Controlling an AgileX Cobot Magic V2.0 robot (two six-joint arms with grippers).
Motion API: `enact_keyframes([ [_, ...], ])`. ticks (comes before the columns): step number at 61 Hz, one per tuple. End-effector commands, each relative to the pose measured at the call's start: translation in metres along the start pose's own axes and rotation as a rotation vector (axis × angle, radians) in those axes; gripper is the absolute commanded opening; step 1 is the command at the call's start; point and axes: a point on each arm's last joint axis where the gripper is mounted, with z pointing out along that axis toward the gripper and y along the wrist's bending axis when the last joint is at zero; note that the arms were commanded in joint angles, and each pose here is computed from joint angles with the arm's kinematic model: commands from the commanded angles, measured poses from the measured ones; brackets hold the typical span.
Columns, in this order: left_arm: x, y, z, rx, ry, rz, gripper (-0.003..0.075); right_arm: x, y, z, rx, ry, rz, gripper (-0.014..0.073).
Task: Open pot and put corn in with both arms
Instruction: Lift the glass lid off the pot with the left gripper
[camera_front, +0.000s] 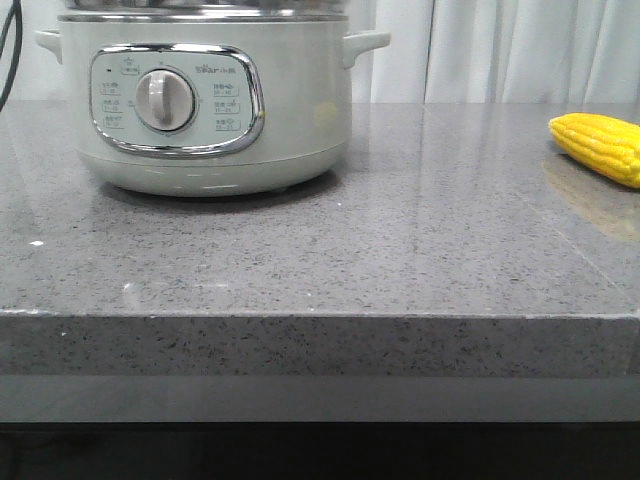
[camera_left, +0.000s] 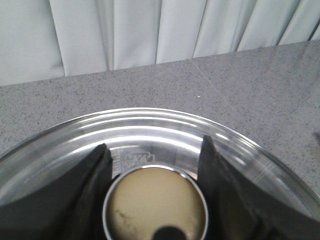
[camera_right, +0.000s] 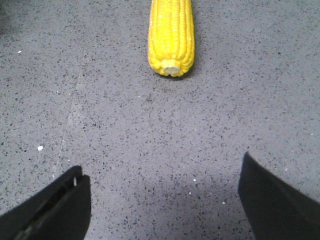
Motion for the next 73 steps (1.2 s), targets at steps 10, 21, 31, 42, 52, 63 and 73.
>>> enact_keyframes([
  [10, -0.087, -0.009, -0.089, 0.022, -0.359, -0.004, 0.024, -0.016, 0.001, -0.006, -0.003, -0.106, -0.017, 0.0615],
  [21, -0.104, -0.012, -0.141, 0.03, -0.402, 0.008, 0.024, -0.016, 0.001, -0.006, -0.003, -0.106, -0.017, 0.0615],
  [31, -0.104, -0.013, -0.181, 0.009, -0.384, 0.06, 0.0241, -0.016, 0.001, -0.006, -0.003, -0.106, -0.017, 0.0615],
  [42, -0.087, -0.013, -0.216, 0.008, -0.378, 0.063, 0.0241, -0.016, 0.001, -0.006, -0.003, -0.106, -0.017, 0.0615],
  [52, -0.058, -0.011, -0.243, 0.004, -0.358, 0.069, 0.0241, -0.016, 0.001, -0.006, -0.003, -0.106, -0.017, 0.0615],
  [63, -0.019, -0.009, -0.273, 0.003, -0.339, 0.068, 0.024, -0.016, 0.001, -0.006, -0.003, -0.106, -0.017, 0.0615],
  [73, 0.019, -0.008, -0.298, 0.006, -0.334, 0.064, 0.0241, -0.016, 0.001, -0.006, -0.003, -0.105, -0.017, 0.0615],
])
